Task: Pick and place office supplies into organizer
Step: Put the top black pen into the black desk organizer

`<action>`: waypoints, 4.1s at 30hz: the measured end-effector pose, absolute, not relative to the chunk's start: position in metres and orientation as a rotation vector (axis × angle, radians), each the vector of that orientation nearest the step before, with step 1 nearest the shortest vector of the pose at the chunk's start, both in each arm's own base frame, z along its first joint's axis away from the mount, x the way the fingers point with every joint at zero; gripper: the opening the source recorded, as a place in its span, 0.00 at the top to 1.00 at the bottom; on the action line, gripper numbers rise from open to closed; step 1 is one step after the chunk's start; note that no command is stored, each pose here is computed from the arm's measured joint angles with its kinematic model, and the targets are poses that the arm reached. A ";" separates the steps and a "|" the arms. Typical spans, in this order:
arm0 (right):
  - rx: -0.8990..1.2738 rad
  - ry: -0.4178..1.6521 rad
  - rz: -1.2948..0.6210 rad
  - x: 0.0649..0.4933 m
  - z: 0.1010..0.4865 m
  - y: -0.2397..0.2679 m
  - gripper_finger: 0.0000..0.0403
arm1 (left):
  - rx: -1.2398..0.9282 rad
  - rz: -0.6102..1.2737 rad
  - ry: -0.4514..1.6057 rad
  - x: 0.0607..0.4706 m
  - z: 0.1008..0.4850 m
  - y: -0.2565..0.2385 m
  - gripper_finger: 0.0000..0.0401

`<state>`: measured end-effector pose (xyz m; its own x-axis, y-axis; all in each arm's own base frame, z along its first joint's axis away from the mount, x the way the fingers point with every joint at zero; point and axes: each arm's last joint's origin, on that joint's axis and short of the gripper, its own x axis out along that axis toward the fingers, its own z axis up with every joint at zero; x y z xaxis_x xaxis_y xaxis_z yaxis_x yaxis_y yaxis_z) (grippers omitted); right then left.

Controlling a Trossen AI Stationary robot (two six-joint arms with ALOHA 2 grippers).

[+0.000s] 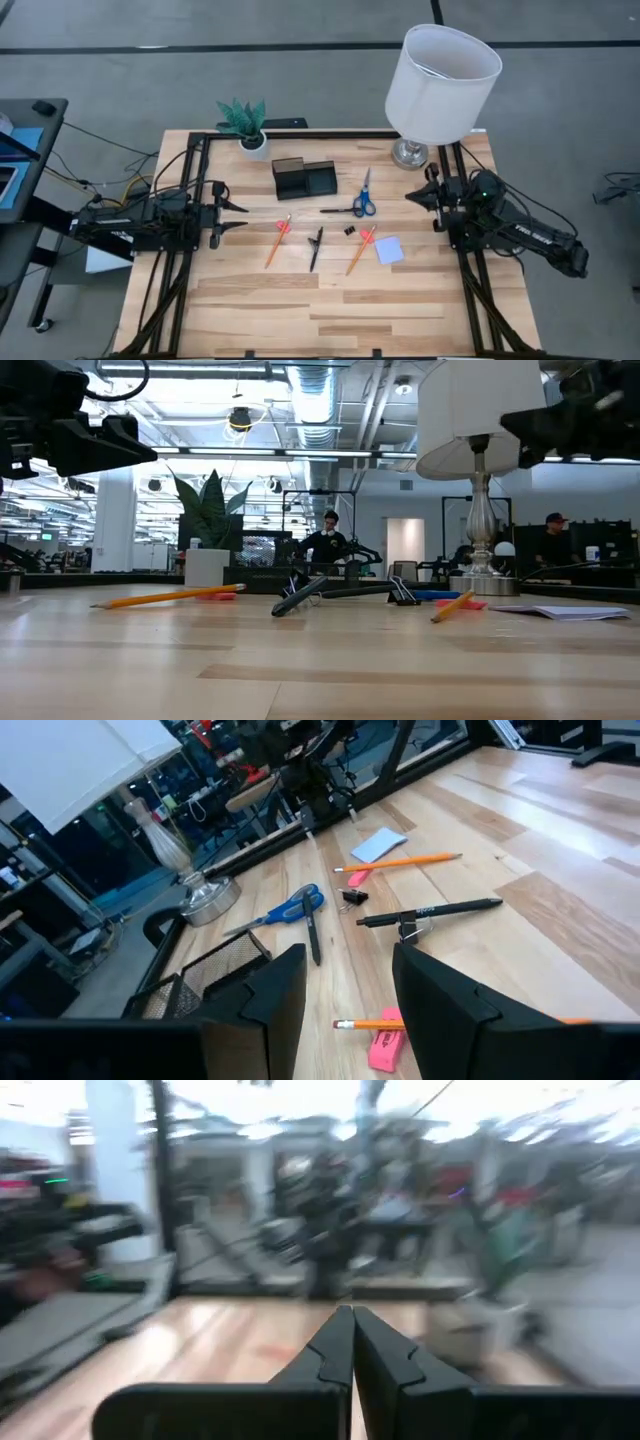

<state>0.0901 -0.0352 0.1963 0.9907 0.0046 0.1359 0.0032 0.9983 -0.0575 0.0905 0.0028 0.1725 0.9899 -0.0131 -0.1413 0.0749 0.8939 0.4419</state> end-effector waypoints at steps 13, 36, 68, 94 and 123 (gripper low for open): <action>-0.070 0.095 -0.441 0.103 0.161 -0.053 1.00 | 0.300 -0.020 0.043 0.091 0.182 0.003 0.64; 0.198 0.044 -0.521 0.098 0.159 -0.064 1.00 | 0.329 -0.018 0.022 0.091 0.184 0.003 0.64; 0.066 0.144 -0.256 0.148 0.141 -0.039 1.00 | 0.317 -0.018 0.024 0.091 0.184 0.003 0.64; 0.112 0.246 -0.296 0.162 0.114 -0.040 0.83 | 0.146 -0.084 0.019 0.091 0.184 0.001 0.64; 0.014 0.351 -0.180 0.191 0.092 -0.027 0.45 | 0.124 -0.075 0.021 0.091 0.184 0.001 0.64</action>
